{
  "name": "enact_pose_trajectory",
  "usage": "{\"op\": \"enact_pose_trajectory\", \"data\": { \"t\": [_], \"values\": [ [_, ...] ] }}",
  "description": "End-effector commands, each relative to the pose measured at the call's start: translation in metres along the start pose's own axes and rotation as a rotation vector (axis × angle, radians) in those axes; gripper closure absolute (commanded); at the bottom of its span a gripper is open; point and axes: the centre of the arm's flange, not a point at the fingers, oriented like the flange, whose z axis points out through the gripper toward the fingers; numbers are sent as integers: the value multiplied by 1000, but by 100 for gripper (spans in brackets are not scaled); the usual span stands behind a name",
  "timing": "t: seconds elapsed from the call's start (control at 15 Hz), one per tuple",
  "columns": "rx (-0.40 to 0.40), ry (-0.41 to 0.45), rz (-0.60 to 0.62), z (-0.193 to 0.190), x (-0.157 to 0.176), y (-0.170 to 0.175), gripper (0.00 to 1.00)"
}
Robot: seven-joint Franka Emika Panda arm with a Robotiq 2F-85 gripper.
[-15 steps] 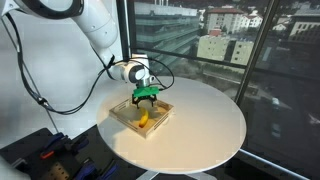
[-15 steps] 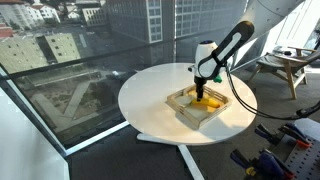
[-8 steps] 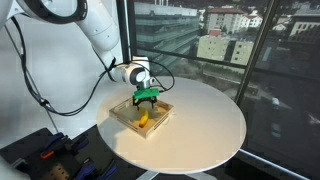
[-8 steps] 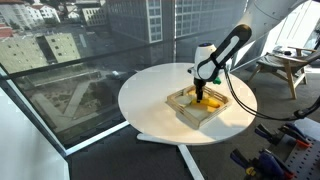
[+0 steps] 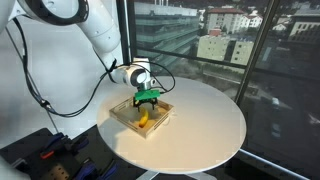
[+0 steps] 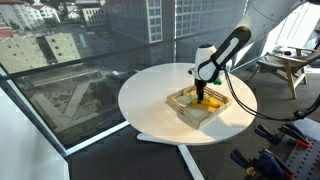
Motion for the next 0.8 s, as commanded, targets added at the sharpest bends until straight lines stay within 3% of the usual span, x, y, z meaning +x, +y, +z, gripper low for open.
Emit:
{"op": "enact_pose_trajectory", "data": {
  "t": [0.0,0.67,0.73],
  "values": [
    [-22,-7,-12,0,2,7,0],
    [-29,-20,-20,6,0,7,0],
    [-28,-20,-21,6,0,6,10]
  ]
}}
